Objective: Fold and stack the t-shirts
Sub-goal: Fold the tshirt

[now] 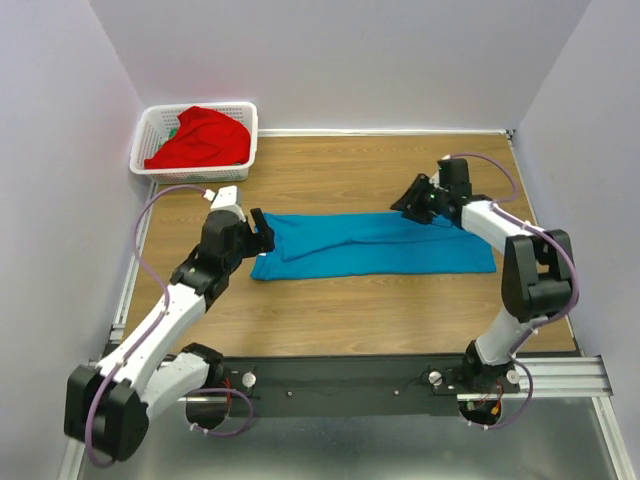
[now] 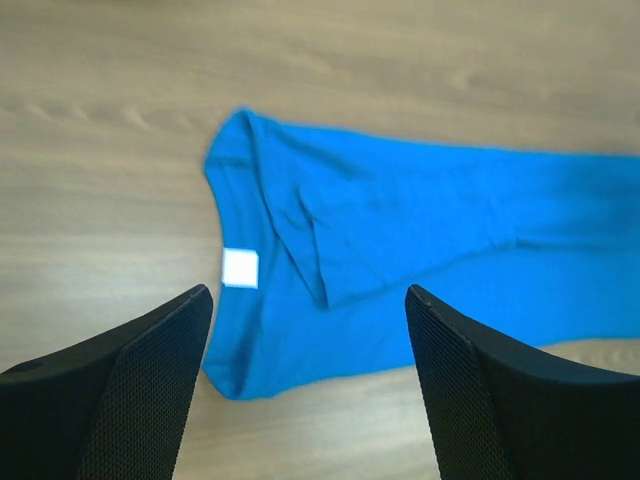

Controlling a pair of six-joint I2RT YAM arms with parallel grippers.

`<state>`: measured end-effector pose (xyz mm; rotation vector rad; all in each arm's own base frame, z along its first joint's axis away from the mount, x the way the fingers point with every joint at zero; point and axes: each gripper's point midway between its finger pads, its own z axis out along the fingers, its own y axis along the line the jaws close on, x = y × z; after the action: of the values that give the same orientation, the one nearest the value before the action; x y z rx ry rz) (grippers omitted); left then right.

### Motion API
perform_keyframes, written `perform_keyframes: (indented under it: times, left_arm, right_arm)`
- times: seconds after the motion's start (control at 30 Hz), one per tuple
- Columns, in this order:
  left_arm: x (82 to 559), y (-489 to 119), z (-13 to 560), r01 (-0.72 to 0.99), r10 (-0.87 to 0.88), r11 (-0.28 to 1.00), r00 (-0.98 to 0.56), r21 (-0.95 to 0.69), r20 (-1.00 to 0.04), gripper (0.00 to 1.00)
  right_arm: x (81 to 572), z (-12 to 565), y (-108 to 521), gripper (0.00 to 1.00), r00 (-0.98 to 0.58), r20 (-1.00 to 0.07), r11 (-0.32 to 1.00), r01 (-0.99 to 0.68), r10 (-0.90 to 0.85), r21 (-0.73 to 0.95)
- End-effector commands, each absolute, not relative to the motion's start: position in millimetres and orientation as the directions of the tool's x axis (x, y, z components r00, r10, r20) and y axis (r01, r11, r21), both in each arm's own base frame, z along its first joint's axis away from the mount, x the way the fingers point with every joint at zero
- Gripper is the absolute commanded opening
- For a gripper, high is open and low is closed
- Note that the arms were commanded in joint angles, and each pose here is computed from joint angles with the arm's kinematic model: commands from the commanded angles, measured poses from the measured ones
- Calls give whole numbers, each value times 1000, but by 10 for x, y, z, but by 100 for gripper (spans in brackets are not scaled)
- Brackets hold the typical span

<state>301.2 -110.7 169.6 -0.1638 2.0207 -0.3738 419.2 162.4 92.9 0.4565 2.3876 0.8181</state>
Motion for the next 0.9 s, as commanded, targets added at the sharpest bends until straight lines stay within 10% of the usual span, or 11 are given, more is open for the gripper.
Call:
perform_keyframes:
  times: [0.0, 0.33, 0.87]
  left_arm:
    - [2894, -1340, 1452, 43, -283, 916, -636, -399, -718, 82]
    - [2729, -1324, 765, -55, -246, 941, -790, -334, -562, 35]
    - [2680, -928, 104, -135, -186, 979, -899, -152, -397, 21]
  right_arm:
    - [3731, 634, 1321, 52, -831, -437, 880, 123, 344, 459]
    - [3231, 343, 1047, 52, -867, -405, 930, 156, 290, 332]
    - [2866, 27, 1085, 52, -934, -235, 927, 187, 271, 324]
